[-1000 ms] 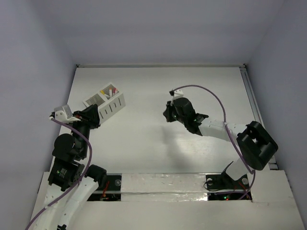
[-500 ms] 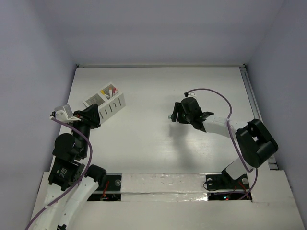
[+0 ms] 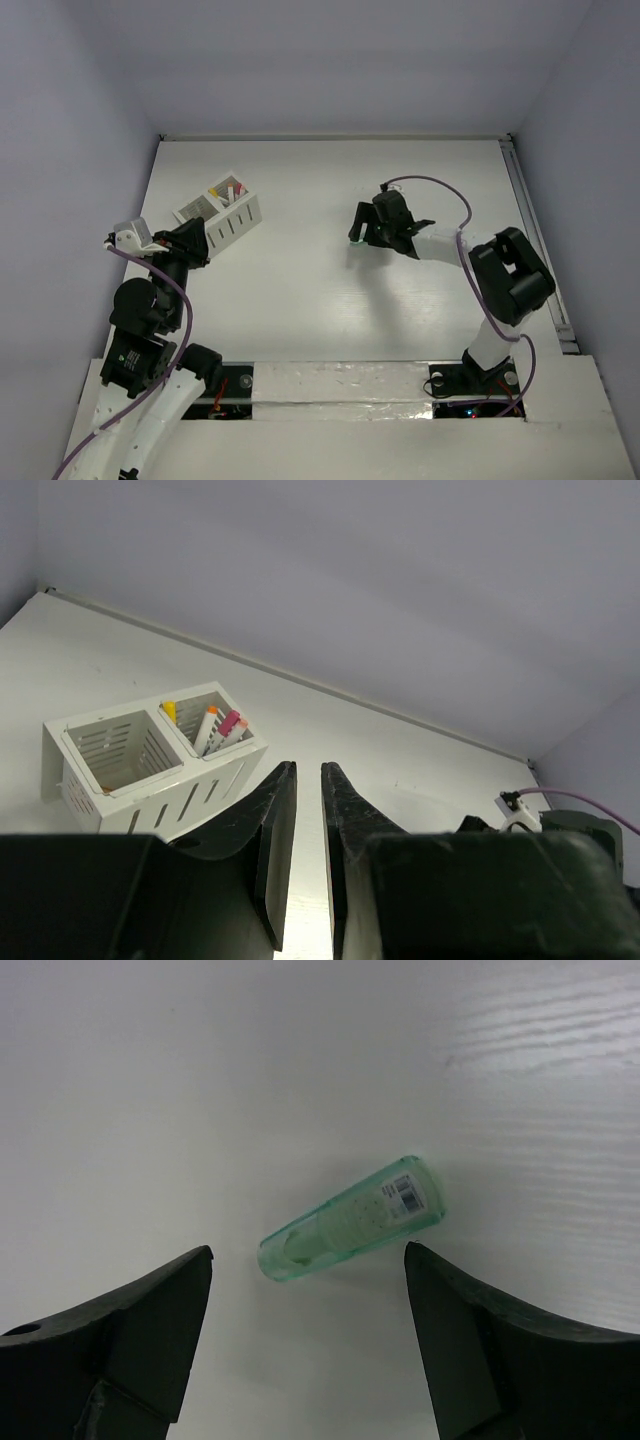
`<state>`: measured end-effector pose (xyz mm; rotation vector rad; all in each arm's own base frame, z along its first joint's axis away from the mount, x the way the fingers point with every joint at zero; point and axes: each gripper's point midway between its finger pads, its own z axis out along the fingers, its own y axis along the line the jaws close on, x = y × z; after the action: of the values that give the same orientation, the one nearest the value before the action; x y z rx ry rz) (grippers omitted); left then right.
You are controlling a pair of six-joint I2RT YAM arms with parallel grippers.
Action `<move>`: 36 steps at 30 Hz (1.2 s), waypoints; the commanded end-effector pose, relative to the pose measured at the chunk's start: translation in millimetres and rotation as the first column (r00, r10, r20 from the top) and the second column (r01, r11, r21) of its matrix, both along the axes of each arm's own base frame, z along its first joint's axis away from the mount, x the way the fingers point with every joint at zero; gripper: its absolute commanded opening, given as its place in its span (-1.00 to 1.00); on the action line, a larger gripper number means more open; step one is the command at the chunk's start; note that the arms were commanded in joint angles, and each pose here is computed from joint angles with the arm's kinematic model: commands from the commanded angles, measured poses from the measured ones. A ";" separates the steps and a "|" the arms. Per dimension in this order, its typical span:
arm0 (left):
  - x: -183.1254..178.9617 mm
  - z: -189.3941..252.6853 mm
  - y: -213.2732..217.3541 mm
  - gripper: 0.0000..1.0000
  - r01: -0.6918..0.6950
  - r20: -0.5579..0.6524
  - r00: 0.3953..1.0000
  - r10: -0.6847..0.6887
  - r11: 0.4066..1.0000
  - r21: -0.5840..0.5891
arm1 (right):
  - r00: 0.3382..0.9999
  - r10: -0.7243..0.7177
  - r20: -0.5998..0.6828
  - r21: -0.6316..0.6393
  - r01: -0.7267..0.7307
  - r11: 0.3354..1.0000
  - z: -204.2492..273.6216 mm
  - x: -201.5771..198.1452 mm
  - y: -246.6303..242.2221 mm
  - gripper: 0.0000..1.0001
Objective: Sort the stationery into containers
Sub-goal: Pick up the pen from the center of the board.
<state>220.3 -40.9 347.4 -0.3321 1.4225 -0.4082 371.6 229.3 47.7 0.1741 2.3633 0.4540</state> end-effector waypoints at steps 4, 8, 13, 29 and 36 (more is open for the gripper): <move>-1.3 12.2 -0.2 -0.73 0.003 0.049 0.999 -0.003 1.000 -0.013 | 0.999 0.029 0.046 0.017 -0.030 0.999 8.6 31.4 18.3 0.65; -1.0 11.8 -0.3 -0.73 0.003 0.048 0.999 -0.003 1.000 -0.011 | 0.997 0.070 0.037 -0.026 -0.069 0.997 3.4 43.0 24.6 0.63; -1.3 12.2 0.1 -0.73 0.002 0.049 0.999 -0.001 1.000 -0.014 | 0.992 0.120 -0.026 -0.104 -0.122 0.987 -9.0 44.5 23.7 0.34; -10.0 18.6 5.9 -0.73 -0.008 0.079 0.997 0.010 1.000 -0.029 | 0.957 0.179 -0.227 -0.373 -0.255 0.892 -27.9 32.8 2.6 0.15; -10.3 18.8 6.1 -0.73 -0.008 0.080 0.997 0.011 1.000 -0.028 | 0.952 0.167 -0.257 -0.441 -0.269 0.856 -41.2 32.5 2.7 -0.30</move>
<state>211.9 -35.8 354.8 -0.3420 1.3837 -0.4174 417.0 244.3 27.4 -0.2438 2.5669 0.0583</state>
